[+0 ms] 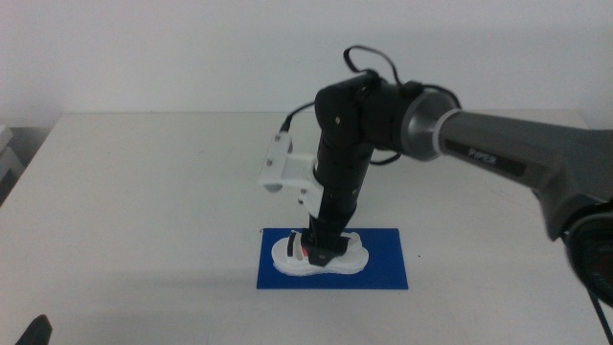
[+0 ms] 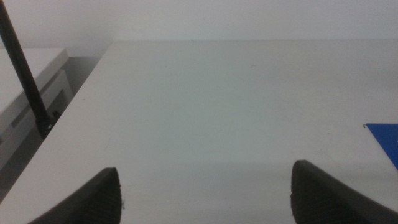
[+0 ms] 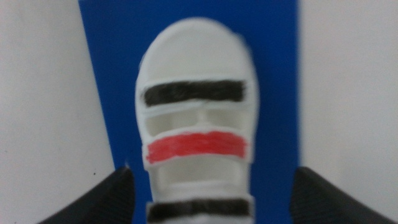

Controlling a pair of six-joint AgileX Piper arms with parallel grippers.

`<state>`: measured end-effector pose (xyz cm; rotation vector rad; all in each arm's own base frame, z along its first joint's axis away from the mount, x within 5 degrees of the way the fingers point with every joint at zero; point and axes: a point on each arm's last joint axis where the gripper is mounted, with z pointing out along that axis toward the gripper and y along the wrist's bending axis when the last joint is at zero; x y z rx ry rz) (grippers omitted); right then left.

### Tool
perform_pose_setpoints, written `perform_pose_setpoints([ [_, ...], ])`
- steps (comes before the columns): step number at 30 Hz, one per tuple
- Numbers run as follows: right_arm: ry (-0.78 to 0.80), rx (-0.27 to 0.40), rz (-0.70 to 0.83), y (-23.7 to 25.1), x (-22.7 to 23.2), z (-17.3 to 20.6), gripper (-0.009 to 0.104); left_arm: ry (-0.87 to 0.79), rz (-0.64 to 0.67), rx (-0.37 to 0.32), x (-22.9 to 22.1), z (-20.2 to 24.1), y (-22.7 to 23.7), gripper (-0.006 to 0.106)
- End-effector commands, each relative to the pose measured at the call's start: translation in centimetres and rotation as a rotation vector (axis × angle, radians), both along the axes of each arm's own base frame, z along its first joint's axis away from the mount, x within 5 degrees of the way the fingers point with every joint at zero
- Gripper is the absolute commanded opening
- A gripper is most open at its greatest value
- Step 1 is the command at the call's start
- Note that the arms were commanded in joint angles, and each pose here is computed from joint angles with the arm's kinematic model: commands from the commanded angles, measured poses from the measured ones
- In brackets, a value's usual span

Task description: Use one arm to grab the shoe from the table and place it on the mat.

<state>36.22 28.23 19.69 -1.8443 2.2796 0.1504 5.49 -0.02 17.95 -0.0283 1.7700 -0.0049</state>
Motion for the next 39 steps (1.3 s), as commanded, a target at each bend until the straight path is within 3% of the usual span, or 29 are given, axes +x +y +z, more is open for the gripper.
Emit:
perform_pose_setpoints([
  [1, -0.144, 0.113, -0.010, -0.6, -0.2, 6.2, 0.087, -0.086, 0.004, -0.010, 0.1, 0.6, 0.0, 0.094],
  [2, -0.158, 0.125, -0.016, -0.8, -0.3, 6.9, 0.092, -0.086, 0.004, -0.010, 0.1, 0.6, 0.0, 0.094],
  [6, -0.203, 0.164, -0.075, -1.9, -0.9, 10.0, 0.092, -0.086, 0.004, -0.010, 0.1, 0.6, 0.0, 0.094],
  [11, -0.274, 0.224, -0.257, -4.6, -2.3, 15.0, 0.092, -0.086, 0.004, -0.010, 0.1, 0.6, 0.0, 0.094],
  [18, -0.430, 0.435, -0.625, -12.4, -7.1, 19.7, 0.092, -0.086, 0.004, -0.010, 0.1, 0.6, 0.0, 0.094],
  [21, -0.476, 0.523, -0.703, -15.5, -10.6, 19.9, 0.092, -0.086, 0.004, -0.010, 0.1, 0.6, 0.0, 0.094],
  [27, -0.587, 0.706, -0.716, -19.4, -18.3, 19.4, 0.092, -0.086, 0.004, -0.010, 0.1, 0.6, 0.0, 0.094],
  [39, -0.721, 0.873, -0.790, -24.3, -26.9, 12.5, 0.092, -0.086, 0.004, -0.010, 0.1, 0.6, 0.0, 0.094],
])
